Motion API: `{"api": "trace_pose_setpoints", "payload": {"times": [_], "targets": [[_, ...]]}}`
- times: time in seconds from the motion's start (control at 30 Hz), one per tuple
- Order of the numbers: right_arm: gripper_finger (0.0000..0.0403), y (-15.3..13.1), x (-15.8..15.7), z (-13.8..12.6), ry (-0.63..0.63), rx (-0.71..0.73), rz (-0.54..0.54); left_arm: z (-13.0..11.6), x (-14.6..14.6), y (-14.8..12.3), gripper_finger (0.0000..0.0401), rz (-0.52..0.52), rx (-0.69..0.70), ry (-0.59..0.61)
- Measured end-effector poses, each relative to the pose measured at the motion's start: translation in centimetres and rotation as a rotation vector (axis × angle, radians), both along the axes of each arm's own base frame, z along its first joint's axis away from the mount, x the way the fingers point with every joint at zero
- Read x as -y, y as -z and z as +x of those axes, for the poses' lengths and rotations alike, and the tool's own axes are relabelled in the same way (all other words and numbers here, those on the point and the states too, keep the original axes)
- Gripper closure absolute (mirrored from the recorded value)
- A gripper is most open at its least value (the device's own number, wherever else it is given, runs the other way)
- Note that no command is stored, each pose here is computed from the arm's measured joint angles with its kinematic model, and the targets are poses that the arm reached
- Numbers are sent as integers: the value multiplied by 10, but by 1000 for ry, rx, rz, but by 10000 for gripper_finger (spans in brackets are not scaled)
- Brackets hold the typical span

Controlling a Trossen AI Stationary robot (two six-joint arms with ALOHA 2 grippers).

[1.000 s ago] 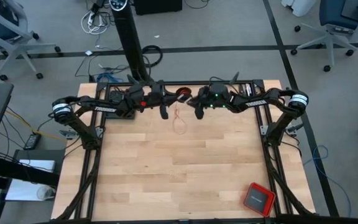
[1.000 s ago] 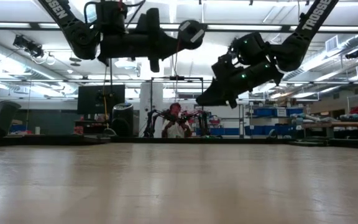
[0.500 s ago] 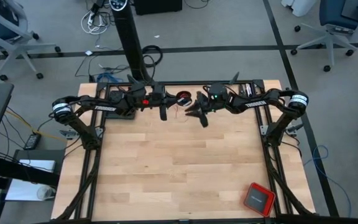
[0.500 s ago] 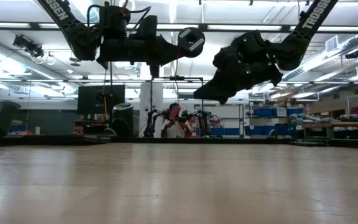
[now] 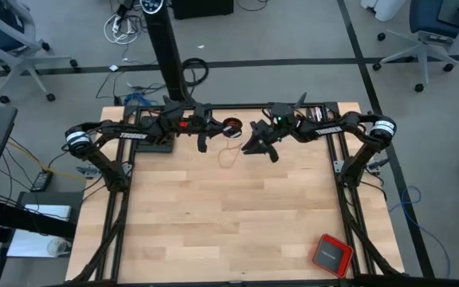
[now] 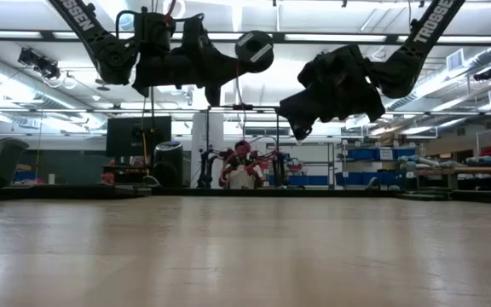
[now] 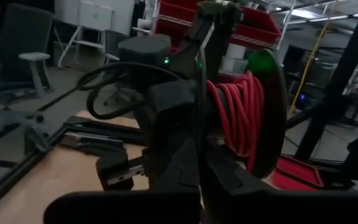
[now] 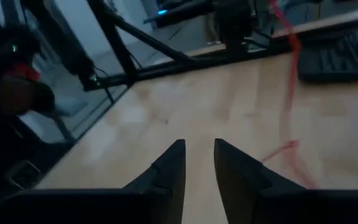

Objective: Coil cords
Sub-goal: Coil the red wire onto the spool

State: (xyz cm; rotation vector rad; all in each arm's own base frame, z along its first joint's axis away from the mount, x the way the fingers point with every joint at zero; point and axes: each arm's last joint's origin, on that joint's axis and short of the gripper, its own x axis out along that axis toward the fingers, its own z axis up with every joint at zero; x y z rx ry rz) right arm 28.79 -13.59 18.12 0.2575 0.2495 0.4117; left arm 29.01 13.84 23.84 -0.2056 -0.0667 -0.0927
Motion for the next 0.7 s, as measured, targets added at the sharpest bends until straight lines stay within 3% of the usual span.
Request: {"api": "trace_pose_setpoints", "payload": {"times": [0.1, 0.27, 0.53, 0.7], "targets": [[321, 1, 2, 1, 113, -43, 31, 0, 0, 1, 400, -21, -12, -12], [320, 3, 3, 6, 361, -69, -88, 0, -2, 2, 400, -6, -18, -64], [325, 3, -11, 12, 294, -59, -136, 1, -2, 4, 400, -19, -38, -84], [328, 4, -13, 7, 73, -48, -42, 0, -2, 3, 400, -31, -30, -57]]}}
